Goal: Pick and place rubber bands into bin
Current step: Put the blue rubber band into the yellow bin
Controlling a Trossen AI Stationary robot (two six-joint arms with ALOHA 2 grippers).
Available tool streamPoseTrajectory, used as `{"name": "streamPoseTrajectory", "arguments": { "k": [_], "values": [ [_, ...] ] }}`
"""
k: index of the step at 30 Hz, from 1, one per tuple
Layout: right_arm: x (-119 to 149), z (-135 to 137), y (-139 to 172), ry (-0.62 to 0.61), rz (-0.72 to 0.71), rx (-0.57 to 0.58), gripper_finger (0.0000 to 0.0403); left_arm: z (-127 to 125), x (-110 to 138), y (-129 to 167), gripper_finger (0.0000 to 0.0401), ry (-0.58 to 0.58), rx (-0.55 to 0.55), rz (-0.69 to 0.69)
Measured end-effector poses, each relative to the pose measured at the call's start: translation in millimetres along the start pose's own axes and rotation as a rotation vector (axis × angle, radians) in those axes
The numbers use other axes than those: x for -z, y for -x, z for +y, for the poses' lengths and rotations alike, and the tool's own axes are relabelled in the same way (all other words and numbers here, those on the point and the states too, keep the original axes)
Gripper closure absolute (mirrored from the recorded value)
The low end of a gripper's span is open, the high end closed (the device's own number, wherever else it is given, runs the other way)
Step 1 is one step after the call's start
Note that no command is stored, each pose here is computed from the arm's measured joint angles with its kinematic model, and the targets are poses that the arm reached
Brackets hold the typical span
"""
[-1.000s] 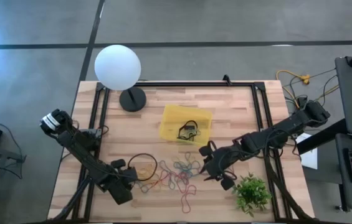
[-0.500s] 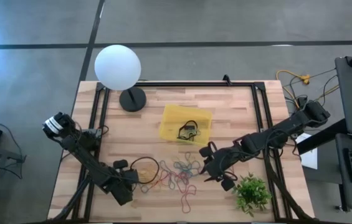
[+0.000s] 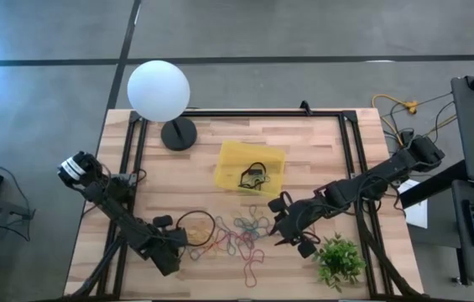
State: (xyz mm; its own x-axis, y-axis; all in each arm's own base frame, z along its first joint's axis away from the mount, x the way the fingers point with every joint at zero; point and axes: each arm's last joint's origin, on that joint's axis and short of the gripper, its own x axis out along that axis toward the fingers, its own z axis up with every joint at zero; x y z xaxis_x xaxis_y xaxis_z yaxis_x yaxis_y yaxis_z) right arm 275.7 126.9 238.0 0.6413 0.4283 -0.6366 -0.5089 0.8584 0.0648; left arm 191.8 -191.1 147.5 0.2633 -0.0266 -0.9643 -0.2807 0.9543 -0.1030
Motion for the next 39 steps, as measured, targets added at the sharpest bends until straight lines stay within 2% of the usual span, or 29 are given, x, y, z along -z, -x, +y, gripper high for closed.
{"name": "streamPoseTrajectory", "arguments": {
  "k": [5,15,21,29,39],
  "values": [
    [2.2,0.1,-0.7,-0.004,0.007,-0.001,0.0266,0.9,-3.8,-0.9,0.0325,-0.023,0.021,0.019],
    [3.8,3.4,-1.7,-0.002,0.013,-0.009,0.0266,8.3,-8.1,-6.7,0.0353,0.013,0.043,0.069],
    [7.3,6.2,-3.1,-0.013,0.024,-0.016,0.0266,9.9,-6.5,-9.5,0.0396,0.012,0.045,0.067],
    [14.7,6.1,-5.2,-0.024,0.047,-0.014,0.0266,8.9,-9.3,-0.2,0.0401,0.013,0.062,0.047],
    [22.5,5.4,-7.9,-0.025,0.055,0.002,0.0266,7.5,-20.5,34.6,0.0401,0.0,-0.044,-0.007]
  ]
}}
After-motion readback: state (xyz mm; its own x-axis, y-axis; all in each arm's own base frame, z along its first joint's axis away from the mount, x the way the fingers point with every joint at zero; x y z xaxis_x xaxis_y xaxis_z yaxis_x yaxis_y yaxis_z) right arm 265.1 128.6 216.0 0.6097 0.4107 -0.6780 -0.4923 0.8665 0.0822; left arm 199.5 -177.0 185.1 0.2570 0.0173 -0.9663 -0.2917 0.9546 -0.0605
